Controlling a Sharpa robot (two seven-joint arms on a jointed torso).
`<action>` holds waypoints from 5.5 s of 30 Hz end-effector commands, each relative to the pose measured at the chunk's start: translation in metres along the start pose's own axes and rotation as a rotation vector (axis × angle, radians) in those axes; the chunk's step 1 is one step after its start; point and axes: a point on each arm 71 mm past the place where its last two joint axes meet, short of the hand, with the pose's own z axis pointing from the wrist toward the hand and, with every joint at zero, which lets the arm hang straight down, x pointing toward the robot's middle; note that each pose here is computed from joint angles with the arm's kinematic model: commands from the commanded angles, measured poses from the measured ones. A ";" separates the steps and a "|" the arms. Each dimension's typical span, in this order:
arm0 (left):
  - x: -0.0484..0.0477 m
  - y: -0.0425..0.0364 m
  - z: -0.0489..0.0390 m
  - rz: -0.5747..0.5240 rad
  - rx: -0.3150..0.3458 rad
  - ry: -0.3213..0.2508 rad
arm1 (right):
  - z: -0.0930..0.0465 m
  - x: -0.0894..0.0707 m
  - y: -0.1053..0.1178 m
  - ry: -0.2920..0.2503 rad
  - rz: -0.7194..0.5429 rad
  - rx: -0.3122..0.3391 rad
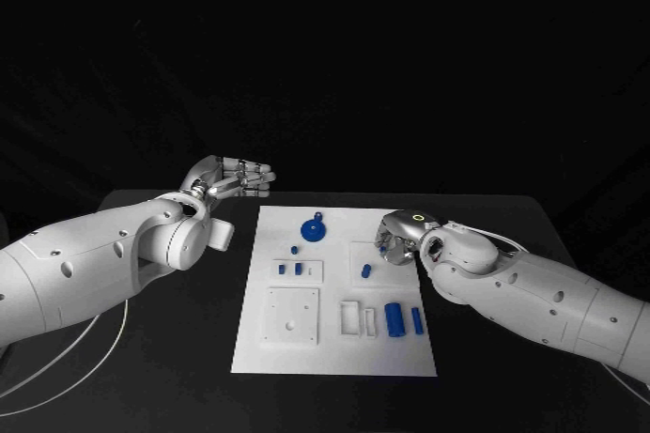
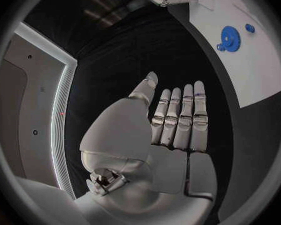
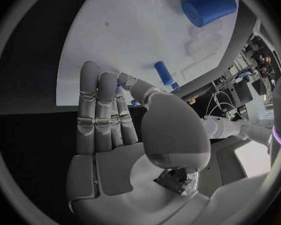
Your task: Assemble the parts on the task board
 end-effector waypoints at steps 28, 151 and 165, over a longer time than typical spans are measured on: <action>-0.0001 -0.0012 0.0023 0.013 0.017 0.014 | -0.002 0.005 0.003 -0.088 -0.039 0.001; 0.0131 0.0054 0.0290 0.019 0.008 0.019 | -0.029 0.072 0.151 -0.124 0.133 -0.276; 0.0131 0.0058 0.0291 0.018 0.005 0.022 | -0.030 0.072 0.150 -0.111 0.144 -0.279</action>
